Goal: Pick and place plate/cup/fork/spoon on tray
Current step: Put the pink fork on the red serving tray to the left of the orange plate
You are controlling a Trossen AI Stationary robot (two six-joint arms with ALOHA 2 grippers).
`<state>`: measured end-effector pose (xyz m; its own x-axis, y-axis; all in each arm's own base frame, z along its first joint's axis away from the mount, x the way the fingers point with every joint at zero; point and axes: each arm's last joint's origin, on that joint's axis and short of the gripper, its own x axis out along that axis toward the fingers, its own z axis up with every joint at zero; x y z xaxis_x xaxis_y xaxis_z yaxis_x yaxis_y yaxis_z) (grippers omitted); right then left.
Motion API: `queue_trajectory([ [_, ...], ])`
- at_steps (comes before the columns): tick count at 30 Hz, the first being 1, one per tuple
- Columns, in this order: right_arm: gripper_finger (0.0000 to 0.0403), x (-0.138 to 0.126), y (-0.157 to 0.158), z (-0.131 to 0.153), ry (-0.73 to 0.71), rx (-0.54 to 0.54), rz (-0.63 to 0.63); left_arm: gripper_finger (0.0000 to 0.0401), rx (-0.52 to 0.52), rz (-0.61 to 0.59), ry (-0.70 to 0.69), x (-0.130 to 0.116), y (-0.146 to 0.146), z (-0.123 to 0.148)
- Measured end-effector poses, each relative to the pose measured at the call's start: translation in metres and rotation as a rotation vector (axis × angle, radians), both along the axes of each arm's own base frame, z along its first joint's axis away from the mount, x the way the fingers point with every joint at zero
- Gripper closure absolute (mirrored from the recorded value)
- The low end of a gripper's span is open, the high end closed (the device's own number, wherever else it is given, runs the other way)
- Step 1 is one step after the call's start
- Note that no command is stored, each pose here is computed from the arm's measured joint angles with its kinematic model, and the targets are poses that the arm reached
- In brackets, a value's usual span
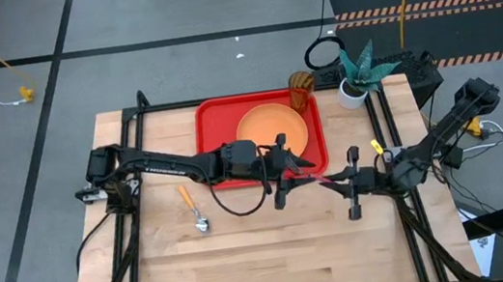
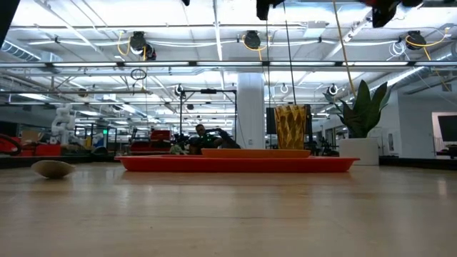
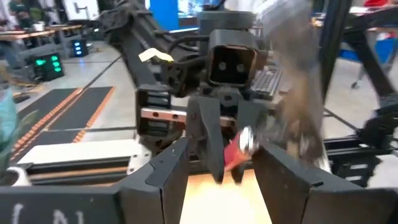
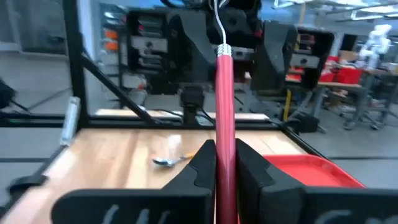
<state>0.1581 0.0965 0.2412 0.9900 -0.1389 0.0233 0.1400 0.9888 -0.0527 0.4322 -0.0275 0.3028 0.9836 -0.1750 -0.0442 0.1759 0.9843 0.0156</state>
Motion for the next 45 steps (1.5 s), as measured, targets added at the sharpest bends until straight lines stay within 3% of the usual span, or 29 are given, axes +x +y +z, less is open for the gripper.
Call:
queue_trajectory([
  [4, 0.039, -0.005, 0.001, 0.005, -0.024, 0.017, 0.039, 0.0226, 0.006, -0.024, -0.015, 0.0, 0.001, 0.002],
  [8, 0.0391, -0.004, 0.005, 0.005, -0.031, 0.021, 0.179, 0.0226, 0.013, -0.065, -0.055, 0.0, 0.006, 0.005],
  [15, 0.0391, -0.005, 0.007, 0.008, -0.054, 0.032, 0.268, 0.0226, 0.051, -0.276, -0.164, -0.004, -0.002, 0.015],
  [23, 0.0391, -0.006, 0.002, 0.005, -0.172, 0.054, 0.385, 0.0226, 0.1, -0.409, -0.192, -0.006, -0.011, 0.016],
  [30, 0.0391, -0.018, -0.018, -0.021, -0.365, 0.134, 0.437, 0.0226, 0.11, -0.405, -0.235, -0.005, -0.02, 0.017],
  [39, 0.039, -0.015, -0.025, -0.028, -0.356, 0.151, 0.535, 0.0226, 0.108, -0.294, -0.252, -0.001, -0.017, 0.014],
  [45, 0.0389, -0.008, -0.027, -0.034, -0.327, 0.171, 0.553, 0.0226, 0.065, -0.292, -0.312, 0.008, -0.018, 0.003],
])
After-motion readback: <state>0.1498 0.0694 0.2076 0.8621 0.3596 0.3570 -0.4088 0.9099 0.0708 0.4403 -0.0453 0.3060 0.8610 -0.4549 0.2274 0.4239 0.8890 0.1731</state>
